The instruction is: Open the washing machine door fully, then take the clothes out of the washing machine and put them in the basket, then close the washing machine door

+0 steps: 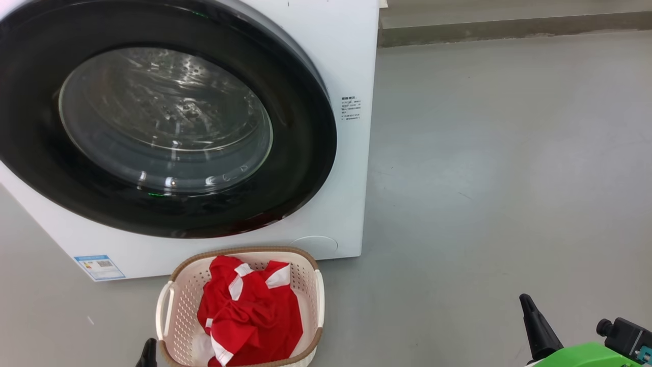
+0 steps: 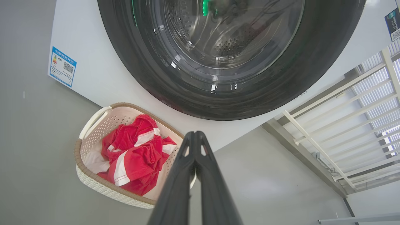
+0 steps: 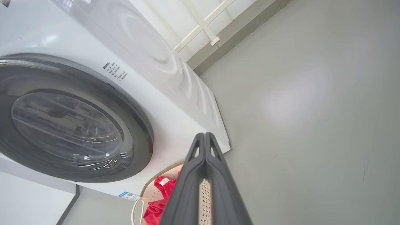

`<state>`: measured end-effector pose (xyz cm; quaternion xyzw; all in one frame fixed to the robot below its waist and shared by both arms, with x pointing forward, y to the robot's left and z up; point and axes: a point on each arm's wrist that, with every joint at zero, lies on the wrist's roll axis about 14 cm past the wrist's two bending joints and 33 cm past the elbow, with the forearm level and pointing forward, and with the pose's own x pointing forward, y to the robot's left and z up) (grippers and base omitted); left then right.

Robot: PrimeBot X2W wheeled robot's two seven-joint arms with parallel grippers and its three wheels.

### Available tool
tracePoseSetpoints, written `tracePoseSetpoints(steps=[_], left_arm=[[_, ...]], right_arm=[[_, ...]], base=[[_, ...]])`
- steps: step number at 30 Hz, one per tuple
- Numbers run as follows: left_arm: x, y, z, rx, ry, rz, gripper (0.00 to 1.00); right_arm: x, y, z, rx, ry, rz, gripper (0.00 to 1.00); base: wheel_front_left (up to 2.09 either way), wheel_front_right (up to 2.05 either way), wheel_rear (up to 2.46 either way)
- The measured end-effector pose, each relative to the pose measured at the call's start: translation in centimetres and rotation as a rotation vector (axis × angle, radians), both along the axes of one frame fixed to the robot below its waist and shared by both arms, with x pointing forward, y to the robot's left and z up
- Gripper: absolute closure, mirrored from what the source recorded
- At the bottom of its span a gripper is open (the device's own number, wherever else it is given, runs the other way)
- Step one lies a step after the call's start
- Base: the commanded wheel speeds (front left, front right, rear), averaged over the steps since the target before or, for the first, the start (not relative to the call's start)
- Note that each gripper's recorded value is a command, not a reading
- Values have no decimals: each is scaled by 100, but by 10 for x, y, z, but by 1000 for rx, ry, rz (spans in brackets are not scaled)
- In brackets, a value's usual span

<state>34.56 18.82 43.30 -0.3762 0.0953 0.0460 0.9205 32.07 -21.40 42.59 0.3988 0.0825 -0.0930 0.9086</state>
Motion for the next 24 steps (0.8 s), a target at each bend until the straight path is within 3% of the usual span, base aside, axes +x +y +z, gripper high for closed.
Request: tracePoseSetpoints(steps=[24], left_arm=[[9,2,10,-257,-16,52,100]], right_arm=[[18,1,14,237,-48,-37,100]], base=[[0,0,0]])
